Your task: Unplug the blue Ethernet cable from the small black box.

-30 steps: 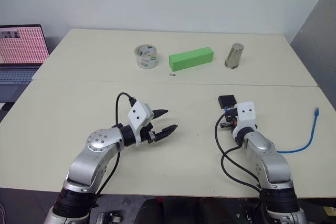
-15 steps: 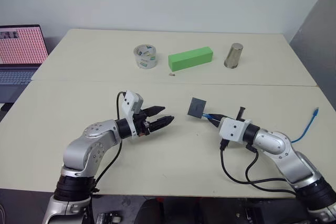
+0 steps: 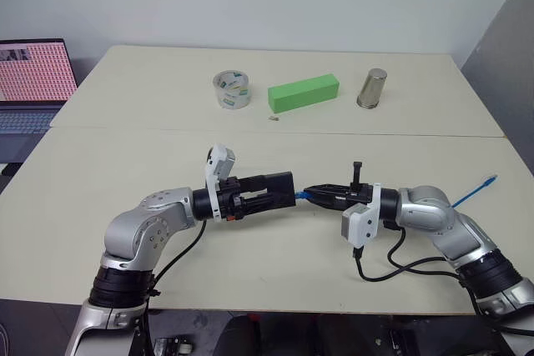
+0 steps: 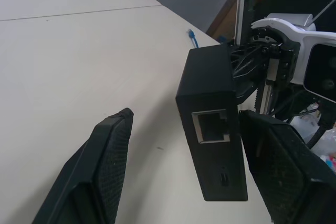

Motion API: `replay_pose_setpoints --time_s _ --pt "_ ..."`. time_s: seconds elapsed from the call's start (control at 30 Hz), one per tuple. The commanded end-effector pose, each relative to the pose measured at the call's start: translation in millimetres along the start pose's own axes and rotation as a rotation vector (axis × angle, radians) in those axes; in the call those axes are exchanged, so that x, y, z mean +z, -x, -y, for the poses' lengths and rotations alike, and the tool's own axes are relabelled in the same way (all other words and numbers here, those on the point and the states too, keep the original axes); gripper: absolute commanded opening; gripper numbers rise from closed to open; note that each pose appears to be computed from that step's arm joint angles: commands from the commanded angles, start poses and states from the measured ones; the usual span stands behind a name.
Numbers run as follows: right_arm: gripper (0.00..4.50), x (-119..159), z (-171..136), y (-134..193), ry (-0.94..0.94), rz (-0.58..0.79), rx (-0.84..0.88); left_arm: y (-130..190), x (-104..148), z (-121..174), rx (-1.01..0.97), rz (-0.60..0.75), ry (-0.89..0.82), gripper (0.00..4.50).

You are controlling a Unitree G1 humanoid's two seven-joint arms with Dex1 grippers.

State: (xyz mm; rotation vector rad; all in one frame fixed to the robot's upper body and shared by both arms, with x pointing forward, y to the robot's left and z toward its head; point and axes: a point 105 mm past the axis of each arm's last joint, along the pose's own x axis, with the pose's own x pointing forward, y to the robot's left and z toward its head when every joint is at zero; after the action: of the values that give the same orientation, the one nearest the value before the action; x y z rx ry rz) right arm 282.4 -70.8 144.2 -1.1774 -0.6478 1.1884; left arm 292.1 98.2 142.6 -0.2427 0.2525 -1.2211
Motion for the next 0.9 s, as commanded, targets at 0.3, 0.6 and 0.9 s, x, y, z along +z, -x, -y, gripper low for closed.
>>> replay_pose_setpoints --time_s 0.3,0.6,0.9 --pt "0.07 8 14 2 0.13 0.042 -0.036 3 15 2 -0.005 0.065 0.006 1.13" --pt "1.08 10 9 7 0.061 0.064 0.085 1 17 2 -0.019 0.054 -0.005 0.79" --pt "2.04 34 33 24 -0.631 0.055 0.13 1 16 17 -0.148 -0.016 -0.063 0.79"
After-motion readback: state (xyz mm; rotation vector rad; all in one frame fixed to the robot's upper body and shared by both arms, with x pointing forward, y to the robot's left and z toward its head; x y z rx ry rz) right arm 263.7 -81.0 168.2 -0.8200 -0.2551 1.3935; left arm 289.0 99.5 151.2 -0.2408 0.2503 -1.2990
